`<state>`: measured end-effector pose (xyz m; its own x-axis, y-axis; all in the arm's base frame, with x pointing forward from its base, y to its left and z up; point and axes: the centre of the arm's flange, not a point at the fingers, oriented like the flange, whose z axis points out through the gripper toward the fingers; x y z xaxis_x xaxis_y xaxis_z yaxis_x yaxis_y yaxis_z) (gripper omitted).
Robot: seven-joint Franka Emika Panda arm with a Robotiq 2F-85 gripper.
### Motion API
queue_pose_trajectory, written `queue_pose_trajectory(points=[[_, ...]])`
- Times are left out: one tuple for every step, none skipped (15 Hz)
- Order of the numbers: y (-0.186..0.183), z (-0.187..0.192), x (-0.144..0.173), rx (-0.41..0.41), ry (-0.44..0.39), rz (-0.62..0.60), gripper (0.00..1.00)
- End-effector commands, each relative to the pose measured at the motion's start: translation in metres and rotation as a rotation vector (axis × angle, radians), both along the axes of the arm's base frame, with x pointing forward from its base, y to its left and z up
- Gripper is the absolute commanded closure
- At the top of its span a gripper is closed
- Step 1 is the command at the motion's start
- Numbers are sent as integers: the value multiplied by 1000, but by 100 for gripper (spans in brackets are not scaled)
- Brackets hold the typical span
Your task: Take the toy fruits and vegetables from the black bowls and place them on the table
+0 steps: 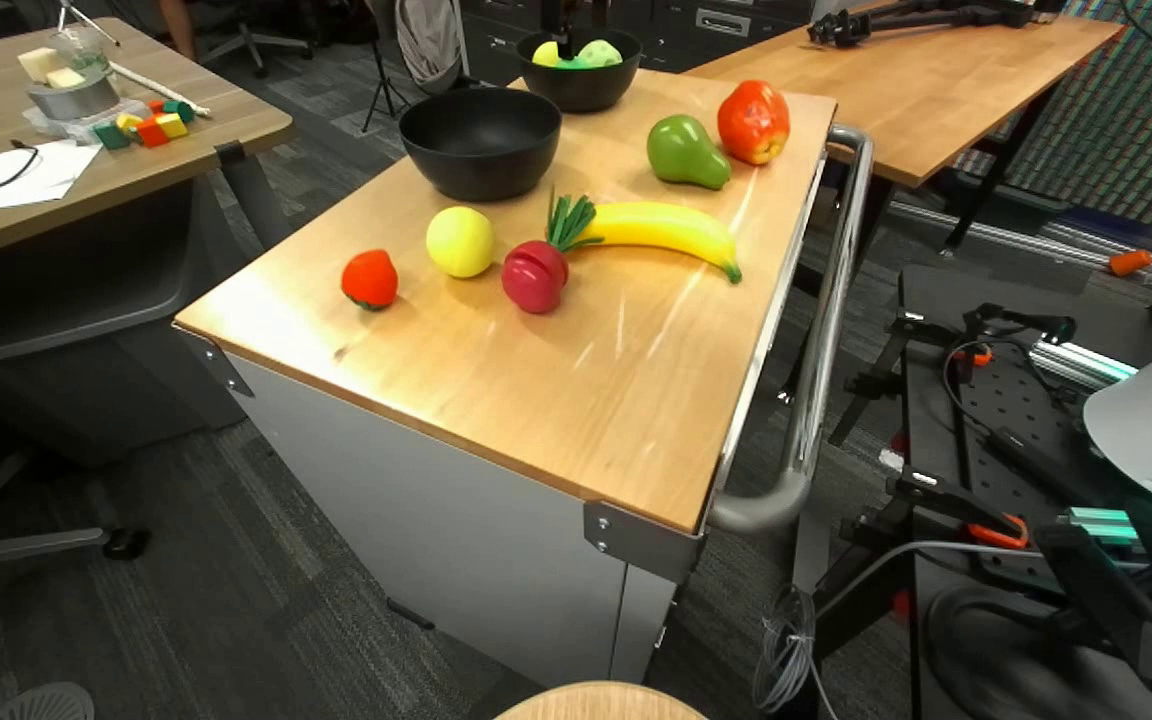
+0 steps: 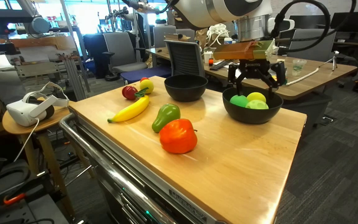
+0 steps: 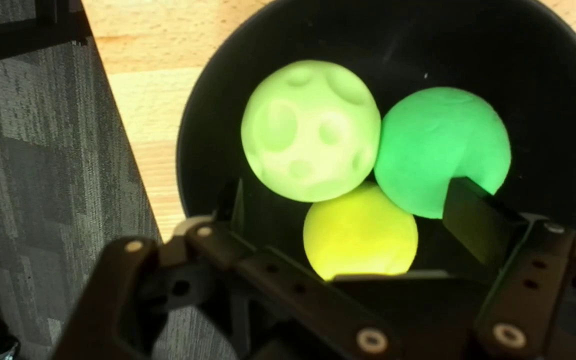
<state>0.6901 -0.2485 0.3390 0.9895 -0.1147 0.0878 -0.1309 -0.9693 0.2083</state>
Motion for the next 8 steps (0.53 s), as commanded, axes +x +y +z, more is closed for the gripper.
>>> queue_pose_trajectory(points=[[-9, 4, 20, 28, -4, -41, 0], [-10, 6, 23, 39, -10, -53, 0], [-10, 7, 25, 52, -16, -64, 0], [-10, 10, 29, 67, -27, -79, 0], [-10, 12, 32, 79, -37, -89, 0], [-10, 12, 35, 88, -45, -98, 0], [-10, 12, 37, 91, -48, -105, 0], [-11, 10, 39, 89, -49, -112, 0]])
